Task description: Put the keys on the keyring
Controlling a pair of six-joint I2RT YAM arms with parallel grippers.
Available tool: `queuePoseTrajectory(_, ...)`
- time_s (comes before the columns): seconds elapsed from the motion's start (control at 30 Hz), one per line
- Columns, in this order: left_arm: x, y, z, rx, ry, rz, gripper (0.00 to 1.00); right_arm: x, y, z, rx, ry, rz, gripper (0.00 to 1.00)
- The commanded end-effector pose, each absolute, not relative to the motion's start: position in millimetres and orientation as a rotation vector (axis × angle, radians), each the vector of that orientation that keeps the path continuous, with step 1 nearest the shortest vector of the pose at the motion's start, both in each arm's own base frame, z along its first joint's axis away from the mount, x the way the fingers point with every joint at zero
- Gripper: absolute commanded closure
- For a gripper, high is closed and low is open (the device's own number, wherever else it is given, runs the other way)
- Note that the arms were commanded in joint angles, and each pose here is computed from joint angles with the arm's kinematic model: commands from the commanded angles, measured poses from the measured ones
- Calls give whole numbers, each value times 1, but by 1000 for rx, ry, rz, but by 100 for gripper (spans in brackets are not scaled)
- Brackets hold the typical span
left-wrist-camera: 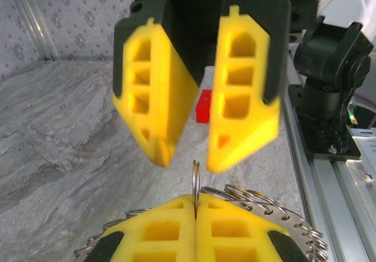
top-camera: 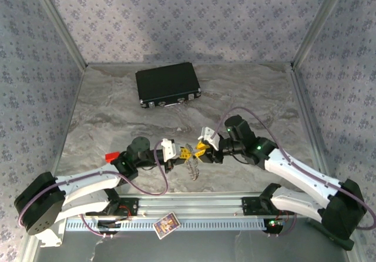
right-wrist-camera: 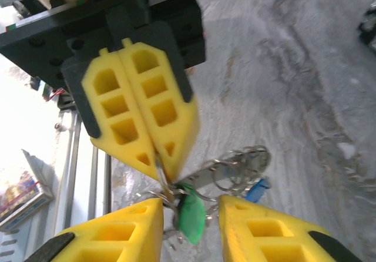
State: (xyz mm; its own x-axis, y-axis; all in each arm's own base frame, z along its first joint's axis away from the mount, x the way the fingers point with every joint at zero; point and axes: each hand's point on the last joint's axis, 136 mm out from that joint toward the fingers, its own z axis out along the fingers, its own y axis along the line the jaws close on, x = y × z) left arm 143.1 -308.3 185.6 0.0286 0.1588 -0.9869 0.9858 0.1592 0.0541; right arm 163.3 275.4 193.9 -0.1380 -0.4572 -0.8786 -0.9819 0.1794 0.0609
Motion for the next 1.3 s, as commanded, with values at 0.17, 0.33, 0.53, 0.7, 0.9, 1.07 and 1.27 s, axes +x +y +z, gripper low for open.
queuePoseTrajectory(0.17,132,-299,219,1206,1222,-1090,100,174,265,181,-1306,1772,828,63)
queuePoseTrajectory(0.33,131,-296,229,1180,1190,-1095,100,167,276,179,-1310,1741,855,58)
queuePoseTrajectory(0.53,140,-291,238,1094,1179,-1066,100,165,289,182,-1271,1665,851,56)
queuePoseTrajectory(0.7,141,-288,245,1053,1165,-1066,100,170,294,199,-1171,1558,855,56)
queuePoseTrajectory(0.9,146,-286,249,999,1163,-1068,100,163,297,194,-1206,1550,883,56)
queuePoseTrajectory(1.07,146,-286,250,986,1161,-1077,100,163,301,200,-1185,1517,882,56)
queuePoseTrajectory(1.27,144,-285,252,983,1162,-1082,100,169,303,206,-1164,1488,848,58)
